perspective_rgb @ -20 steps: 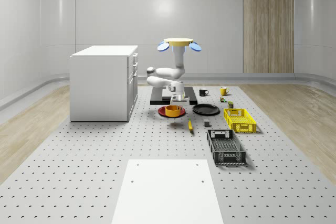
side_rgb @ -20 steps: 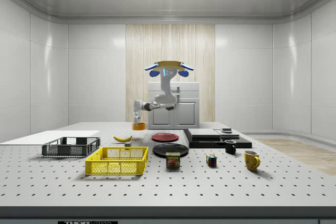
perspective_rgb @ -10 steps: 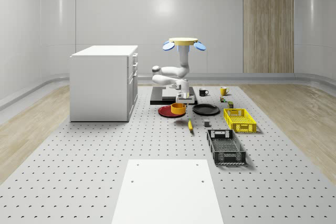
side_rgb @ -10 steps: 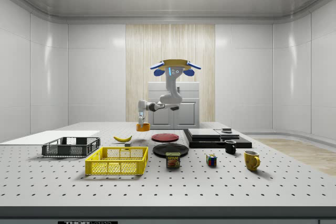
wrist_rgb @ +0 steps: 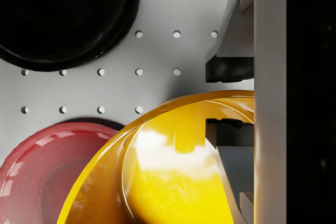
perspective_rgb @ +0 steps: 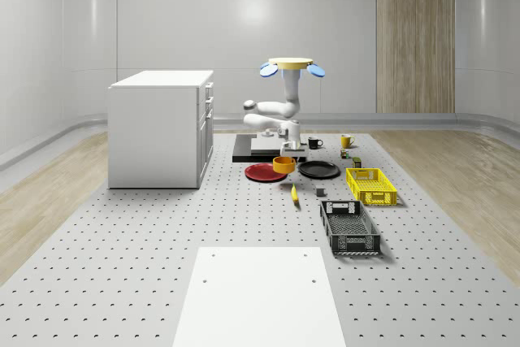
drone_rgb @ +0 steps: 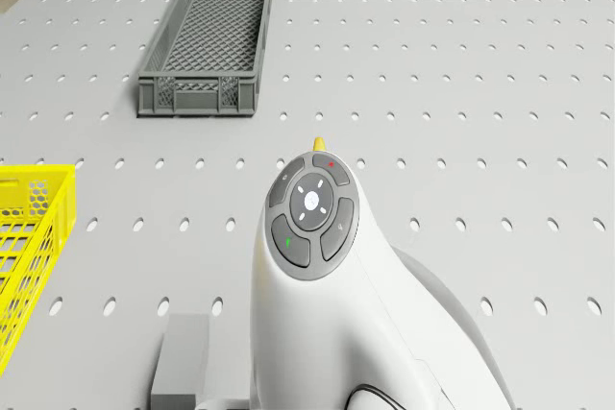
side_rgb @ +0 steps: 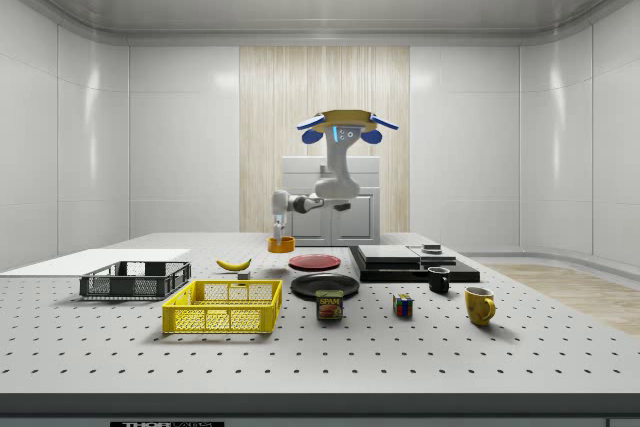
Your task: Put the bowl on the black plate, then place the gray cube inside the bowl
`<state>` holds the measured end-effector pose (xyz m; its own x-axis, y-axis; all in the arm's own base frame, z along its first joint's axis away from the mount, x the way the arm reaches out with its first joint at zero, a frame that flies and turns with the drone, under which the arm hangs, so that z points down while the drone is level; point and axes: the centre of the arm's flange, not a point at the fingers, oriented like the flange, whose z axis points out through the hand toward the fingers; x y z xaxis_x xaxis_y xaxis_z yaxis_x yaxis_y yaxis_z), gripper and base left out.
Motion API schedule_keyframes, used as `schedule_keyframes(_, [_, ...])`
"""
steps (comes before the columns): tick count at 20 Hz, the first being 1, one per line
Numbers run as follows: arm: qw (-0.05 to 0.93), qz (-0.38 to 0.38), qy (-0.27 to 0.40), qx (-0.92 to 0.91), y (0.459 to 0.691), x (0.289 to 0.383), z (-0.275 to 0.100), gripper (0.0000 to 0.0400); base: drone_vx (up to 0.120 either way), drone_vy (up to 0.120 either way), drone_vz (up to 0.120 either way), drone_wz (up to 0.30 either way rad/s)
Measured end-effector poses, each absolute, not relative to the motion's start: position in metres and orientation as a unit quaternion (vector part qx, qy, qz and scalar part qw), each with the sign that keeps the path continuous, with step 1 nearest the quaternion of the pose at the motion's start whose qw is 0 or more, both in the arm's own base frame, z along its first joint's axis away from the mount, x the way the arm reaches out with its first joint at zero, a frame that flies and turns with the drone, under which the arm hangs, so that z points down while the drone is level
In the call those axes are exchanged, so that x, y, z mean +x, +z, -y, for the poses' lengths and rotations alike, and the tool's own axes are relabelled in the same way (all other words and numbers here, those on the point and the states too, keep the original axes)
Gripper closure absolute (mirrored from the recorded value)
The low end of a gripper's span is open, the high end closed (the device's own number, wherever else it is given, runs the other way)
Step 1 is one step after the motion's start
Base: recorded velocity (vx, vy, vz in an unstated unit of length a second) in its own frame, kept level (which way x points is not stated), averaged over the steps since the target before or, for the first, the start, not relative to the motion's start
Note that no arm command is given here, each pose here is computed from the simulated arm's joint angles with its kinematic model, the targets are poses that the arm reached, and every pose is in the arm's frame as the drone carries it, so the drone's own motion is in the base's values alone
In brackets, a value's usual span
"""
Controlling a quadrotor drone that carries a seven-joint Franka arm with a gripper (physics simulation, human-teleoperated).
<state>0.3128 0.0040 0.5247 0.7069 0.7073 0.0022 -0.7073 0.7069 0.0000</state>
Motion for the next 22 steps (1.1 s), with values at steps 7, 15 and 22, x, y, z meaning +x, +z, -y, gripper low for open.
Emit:
schedule_keyframes(7, [0.924,0.001,0.383,0.0,0.5247,0.3128,-0.004,0.03,-0.12,0.12,0.0,0.0])
schedule_keyframes(15, [0.924,0.001,0.383,0.0,0.5247,0.3128,-0.004,0.03,-0.12,0.12,0.0,0.0])
schedule_keyframes(22, [0.924,0.001,0.383,0.0,0.5247,0.3128,-0.004,0.03,-0.12,0.12,0.0,0.0])
